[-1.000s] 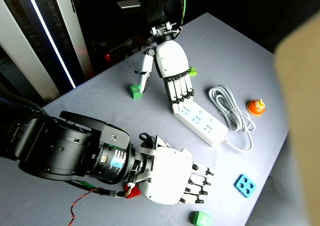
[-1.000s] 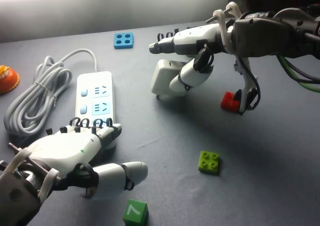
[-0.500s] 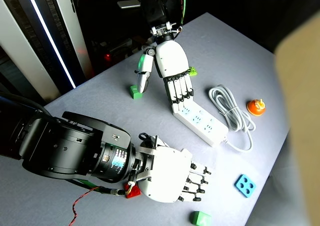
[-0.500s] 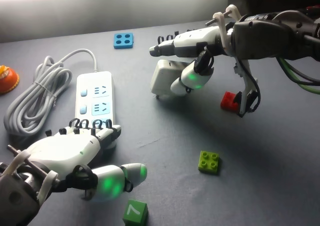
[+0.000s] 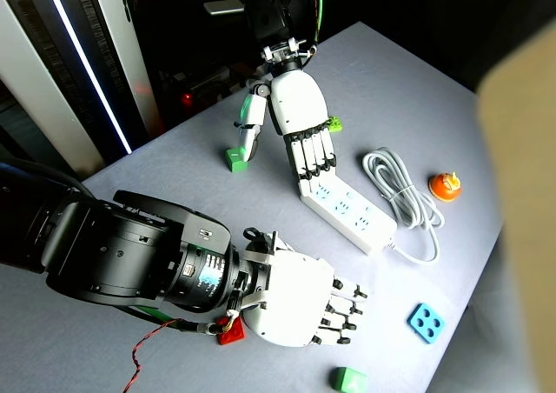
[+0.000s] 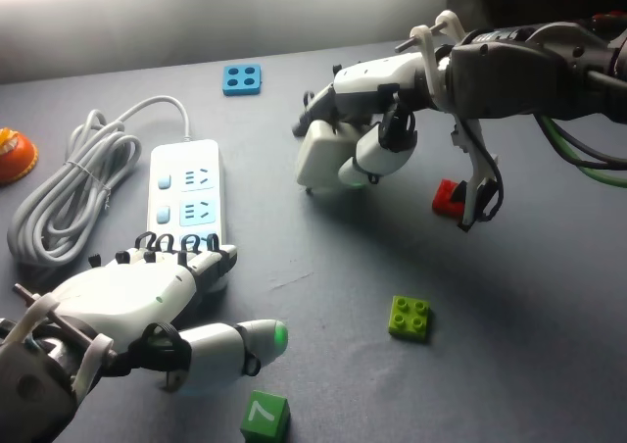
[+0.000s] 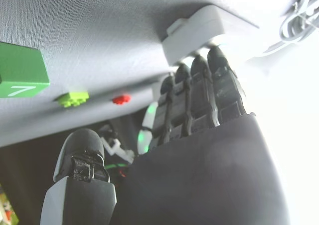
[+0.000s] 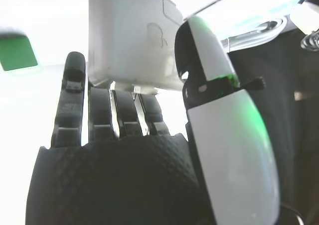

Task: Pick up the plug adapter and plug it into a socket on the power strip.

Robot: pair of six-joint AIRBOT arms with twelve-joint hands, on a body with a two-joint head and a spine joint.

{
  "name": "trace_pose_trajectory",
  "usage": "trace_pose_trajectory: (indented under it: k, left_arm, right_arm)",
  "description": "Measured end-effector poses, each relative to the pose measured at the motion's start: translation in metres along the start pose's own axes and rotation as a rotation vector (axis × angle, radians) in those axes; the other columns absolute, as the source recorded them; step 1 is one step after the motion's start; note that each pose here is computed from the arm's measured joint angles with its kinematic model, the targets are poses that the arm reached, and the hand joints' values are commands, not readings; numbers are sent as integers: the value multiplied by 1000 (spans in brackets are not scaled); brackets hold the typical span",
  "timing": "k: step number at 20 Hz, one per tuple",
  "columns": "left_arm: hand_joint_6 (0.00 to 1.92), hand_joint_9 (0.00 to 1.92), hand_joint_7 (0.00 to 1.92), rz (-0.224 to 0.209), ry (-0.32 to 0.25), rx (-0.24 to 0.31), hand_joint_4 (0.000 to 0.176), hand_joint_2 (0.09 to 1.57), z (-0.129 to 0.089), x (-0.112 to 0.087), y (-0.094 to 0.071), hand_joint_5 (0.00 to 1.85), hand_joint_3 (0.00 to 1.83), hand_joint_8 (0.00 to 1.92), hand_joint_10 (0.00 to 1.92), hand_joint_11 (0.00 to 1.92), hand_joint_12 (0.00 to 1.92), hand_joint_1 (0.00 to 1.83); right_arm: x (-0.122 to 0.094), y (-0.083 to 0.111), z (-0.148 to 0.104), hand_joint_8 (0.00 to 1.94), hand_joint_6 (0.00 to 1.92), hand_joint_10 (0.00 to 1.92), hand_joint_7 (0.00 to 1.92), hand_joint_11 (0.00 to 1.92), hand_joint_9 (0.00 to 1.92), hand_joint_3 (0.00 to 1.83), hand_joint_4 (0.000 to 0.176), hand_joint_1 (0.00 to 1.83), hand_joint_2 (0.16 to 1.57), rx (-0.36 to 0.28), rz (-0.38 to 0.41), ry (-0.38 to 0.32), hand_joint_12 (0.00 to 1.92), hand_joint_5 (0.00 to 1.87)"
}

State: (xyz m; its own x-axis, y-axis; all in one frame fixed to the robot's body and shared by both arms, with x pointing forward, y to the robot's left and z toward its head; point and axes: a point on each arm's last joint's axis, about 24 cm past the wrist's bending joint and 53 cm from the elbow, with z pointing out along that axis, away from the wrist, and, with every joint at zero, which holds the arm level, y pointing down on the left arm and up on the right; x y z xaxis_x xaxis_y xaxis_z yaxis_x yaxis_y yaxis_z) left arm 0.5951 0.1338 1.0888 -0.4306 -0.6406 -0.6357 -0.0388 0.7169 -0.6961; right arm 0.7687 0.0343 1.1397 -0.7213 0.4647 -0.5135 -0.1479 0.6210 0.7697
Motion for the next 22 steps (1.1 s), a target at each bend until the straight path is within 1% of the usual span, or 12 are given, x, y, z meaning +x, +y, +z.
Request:
trace_pose_trajectory:
  k: [1,2,3,4,5,6,9,11,12,15,20,22]
  left_arm:
    - [3,80,98,-2,-1,-1,0,1212,0,-1,0,72,0,2,2,0,222,0]
    - [2,84,100,-5,2,0,0,1211,0,-1,0,73,0,2,2,0,236,0]
    - [2,84,100,-10,2,0,0,1211,0,-1,0,73,0,2,2,0,236,0]
    - [1,80,94,-11,3,1,0,1215,0,-1,0,71,2,1,0,0,229,3]
    - [4,120,138,-13,3,2,0,1211,0,-1,-1,110,0,4,5,0,295,50]
    - [1,123,137,-16,3,1,0,1213,0,-1,-1,108,2,1,3,0,310,26]
    - [0,121,137,-17,1,4,0,1214,0,-3,-2,107,1,0,1,0,322,28]
    - [1,124,138,-17,1,4,0,1217,0,-2,-2,108,2,0,2,0,323,27]
    - [1,105,119,-17,1,4,0,1219,0,-3,-2,94,2,2,3,0,267,2]
    - [1,96,108,-19,4,3,0,1220,-1,-2,-3,89,0,1,1,0,254,32]
    - [5,89,96,-13,11,-1,0,1215,-2,1,0,77,0,2,2,0,248,0]
    - [2,87,97,-13,11,-1,0,1213,-2,1,0,74,0,4,4,0,224,18]
  right_arm:
    - [0,0,0,14,22,48,730,357,733,0,0,1206,1206,0,0,1,1186,699]
    - [0,0,0,912,1086,80,885,585,931,0,0,1195,1250,1,0,1,1124,727]
    - [0,0,0,912,1086,80,885,585,931,0,0,1195,1250,0,0,0,1124,727]
    - [0,0,0,1139,1304,1131,831,641,864,0,0,1308,1222,-1,-1,-2,1219,649]
    - [0,0,0,1226,1174,1450,853,727,784,0,0,1350,1202,1,-1,1,1408,700]
    - [1,-1,0,1165,1080,1444,883,766,807,0,0,1359,1179,4,-2,5,1444,783]
    - [0,0,0,1147,1026,1473,891,747,807,0,0,1361,1173,1,-2,1,1512,806]
    - [-1,0,0,1128,1014,1463,900,743,814,0,0,1363,1168,-1,-2,-4,1506,817]
    - [-3,0,-1,1058,985,1420,929,789,853,0,0,1368,1153,-3,-2,-8,1467,844]
    - [-5,4,-5,1051,987,1420,939,751,844,1,0,1368,1150,-20,-18,-22,1503,848]
    - [-9,17,-7,1071,1016,1414,928,783,848,1,0,1366,1155,-60,-38,-53,1462,825]
    - [-15,24,-8,1059,1031,1406,931,758,861,0,0,1366,1156,-70,-92,-73,1508,809]
